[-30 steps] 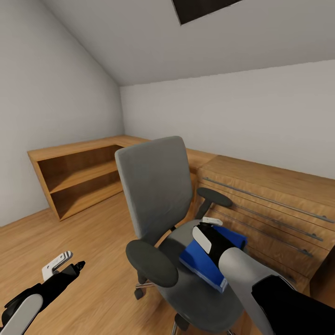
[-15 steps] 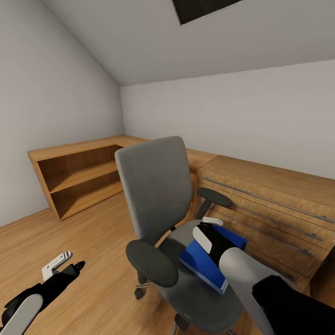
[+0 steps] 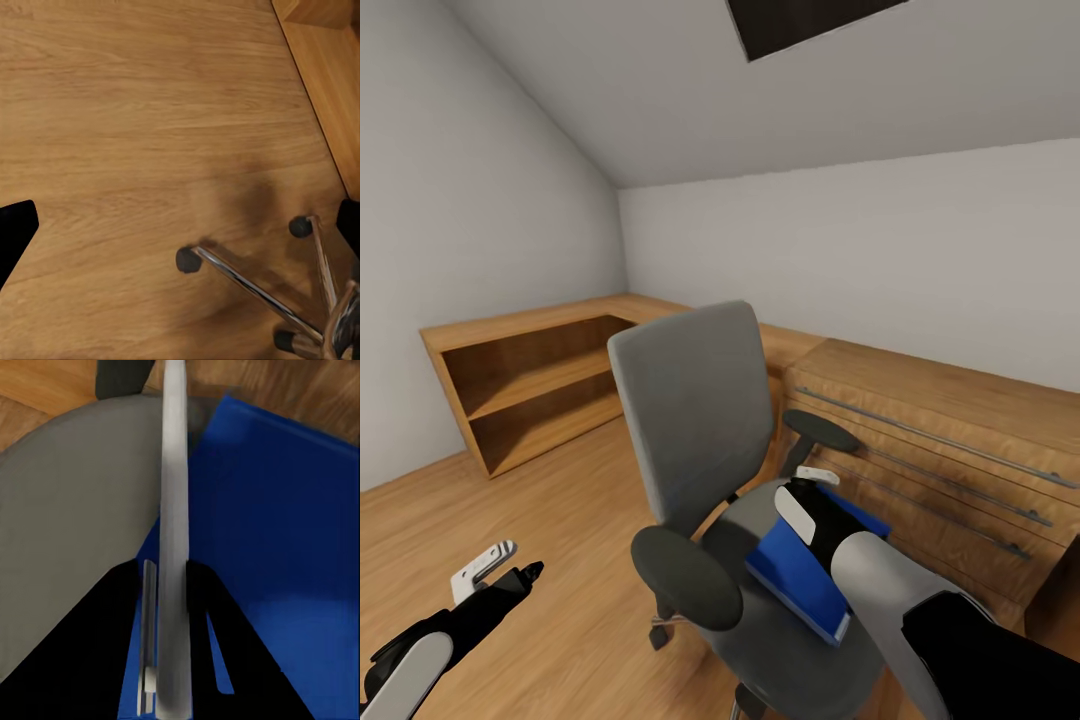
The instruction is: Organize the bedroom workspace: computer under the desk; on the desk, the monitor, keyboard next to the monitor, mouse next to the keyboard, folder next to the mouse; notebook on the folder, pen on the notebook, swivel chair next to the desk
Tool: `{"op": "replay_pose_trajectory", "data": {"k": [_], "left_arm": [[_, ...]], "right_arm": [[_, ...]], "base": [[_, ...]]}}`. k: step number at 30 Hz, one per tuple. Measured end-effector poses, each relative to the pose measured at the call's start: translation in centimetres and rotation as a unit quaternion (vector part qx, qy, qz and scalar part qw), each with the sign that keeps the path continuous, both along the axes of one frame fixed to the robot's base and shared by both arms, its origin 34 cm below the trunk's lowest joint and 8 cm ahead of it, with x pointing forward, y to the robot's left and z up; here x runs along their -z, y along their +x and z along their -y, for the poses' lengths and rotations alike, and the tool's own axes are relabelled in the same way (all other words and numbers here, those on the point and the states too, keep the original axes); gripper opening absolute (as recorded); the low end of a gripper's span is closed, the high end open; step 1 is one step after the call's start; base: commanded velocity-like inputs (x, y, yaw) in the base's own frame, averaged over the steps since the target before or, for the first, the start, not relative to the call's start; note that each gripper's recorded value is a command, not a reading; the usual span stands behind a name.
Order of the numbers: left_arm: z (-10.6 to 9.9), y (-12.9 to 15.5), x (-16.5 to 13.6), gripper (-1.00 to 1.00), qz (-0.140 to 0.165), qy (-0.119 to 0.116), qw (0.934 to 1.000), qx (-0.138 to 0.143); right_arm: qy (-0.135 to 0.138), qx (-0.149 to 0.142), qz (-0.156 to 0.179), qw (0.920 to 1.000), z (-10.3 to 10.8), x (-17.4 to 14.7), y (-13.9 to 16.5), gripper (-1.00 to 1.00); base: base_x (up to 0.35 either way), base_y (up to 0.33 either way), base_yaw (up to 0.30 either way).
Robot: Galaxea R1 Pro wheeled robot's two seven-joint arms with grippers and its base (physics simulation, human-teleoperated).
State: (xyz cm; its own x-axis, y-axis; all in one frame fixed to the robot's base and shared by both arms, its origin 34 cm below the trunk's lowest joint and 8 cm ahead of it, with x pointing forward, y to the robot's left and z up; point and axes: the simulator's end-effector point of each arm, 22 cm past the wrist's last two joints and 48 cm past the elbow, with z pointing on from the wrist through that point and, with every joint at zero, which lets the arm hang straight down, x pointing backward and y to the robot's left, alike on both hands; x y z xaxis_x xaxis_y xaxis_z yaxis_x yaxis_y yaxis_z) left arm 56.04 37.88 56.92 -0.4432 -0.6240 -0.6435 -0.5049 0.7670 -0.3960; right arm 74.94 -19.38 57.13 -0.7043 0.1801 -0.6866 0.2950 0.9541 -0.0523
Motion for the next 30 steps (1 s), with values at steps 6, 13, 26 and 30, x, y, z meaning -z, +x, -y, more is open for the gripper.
{"op": "replay_pose_trajectory", "data": {"k": [6, 13, 26, 30], "left_arm": [[0.0, 0.2, -1.1, 1.00, -0.003, -0.001, 1.0000, 0.000], [-0.1, 0.4, -2.3, 1.00, -0.007, -0.001, 1.0000, -0.001], [0.0, 0.7, -4.4, 1.00, -0.015, 0.000, 0.9999, 0.000], [0.1, 0.7, -4.7, 1.00, -0.022, 0.000, 0.9998, 0.001]], "right_arm": [[0.000, 0.000, 0.000, 1.0000, 0.0, -1.3, 0.3, -1.00], [0.001, -0.003, 0.002, 1.0000, -0.3, -3.0, 0.8, -1.00], [0.004, -0.004, 0.013, 0.9999, -0.6, -6.6, 1.8, -1.00], [0.013, -0.009, 0.032, 0.9994, -1.2, -8.6, 2.5, -1.00]], "base": [[-0.002, 0.000, 0.000], [-0.264, -0.001, 0.000], [-0.146, -0.042, 0.000], [-0.312, -0.070, 0.000]]}}
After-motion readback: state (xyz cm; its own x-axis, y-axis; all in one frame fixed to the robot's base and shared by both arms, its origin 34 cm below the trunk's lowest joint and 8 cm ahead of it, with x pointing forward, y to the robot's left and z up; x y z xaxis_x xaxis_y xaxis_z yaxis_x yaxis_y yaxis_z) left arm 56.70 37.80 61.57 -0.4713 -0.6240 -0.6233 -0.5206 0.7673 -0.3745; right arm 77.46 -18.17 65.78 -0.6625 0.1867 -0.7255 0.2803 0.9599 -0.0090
